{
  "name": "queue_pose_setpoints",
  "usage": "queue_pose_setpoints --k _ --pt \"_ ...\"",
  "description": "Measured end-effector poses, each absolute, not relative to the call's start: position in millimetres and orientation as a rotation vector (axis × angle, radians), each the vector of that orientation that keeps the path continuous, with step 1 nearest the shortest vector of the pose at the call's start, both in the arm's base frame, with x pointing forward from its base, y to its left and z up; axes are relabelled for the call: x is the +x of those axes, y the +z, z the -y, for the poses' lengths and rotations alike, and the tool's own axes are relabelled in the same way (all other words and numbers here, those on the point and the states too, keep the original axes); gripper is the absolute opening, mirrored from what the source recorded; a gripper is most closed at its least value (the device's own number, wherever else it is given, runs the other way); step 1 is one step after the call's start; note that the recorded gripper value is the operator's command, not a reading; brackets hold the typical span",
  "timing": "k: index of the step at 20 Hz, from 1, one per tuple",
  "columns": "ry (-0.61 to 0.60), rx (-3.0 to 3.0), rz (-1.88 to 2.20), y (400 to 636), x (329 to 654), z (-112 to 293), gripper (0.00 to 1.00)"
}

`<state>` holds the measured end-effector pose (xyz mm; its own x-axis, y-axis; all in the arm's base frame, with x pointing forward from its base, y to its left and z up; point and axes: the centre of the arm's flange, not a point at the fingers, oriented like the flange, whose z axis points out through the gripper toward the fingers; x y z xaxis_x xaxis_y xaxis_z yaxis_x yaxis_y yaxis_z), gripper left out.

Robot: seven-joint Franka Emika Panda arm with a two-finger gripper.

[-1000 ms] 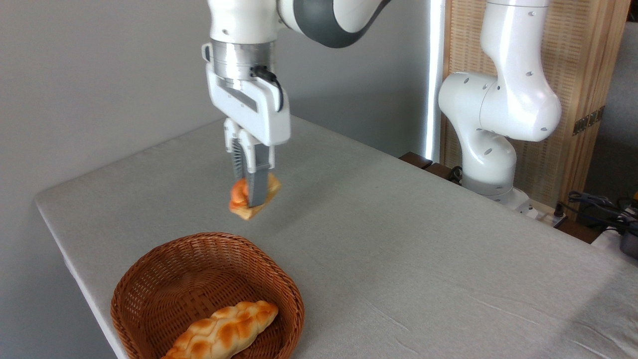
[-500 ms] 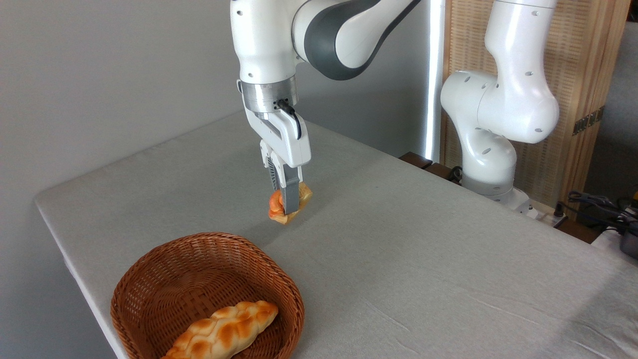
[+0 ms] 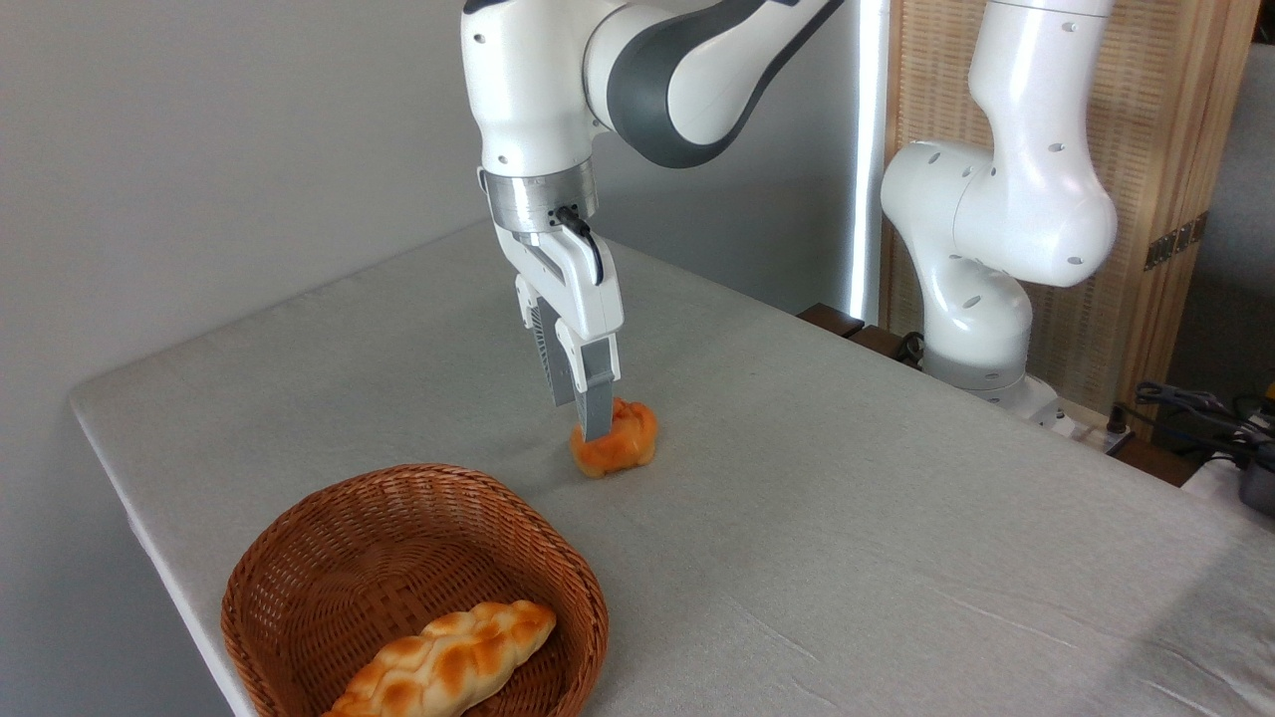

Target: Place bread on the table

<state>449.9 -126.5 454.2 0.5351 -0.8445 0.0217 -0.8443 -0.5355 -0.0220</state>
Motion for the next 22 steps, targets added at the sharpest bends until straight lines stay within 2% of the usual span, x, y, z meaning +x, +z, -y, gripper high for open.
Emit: queue_pose_setpoints --k 3,5,8,10,14,17,19,22 --pt "-0.046 -2.745 -1.510 454 450 126 1.00" --pt "-0.095 -2.741 -1.499 461 454 125 1.00" --pt "-0.239 -2.738 -1.448 500 471 114 1.00" --pt "-0.280 -2.738 -1.432 529 477 111 1.00" --pt "-0.208 -2.802 -1.378 590 485 83 1.00" --pt "-0.143 -2.797 -1.343 625 507 66 1.00" --pt "-0.127 -2.789 -1.339 636 528 66 1.00" --pt "-0.087 -2.798 -1.342 635 547 67 1.00"
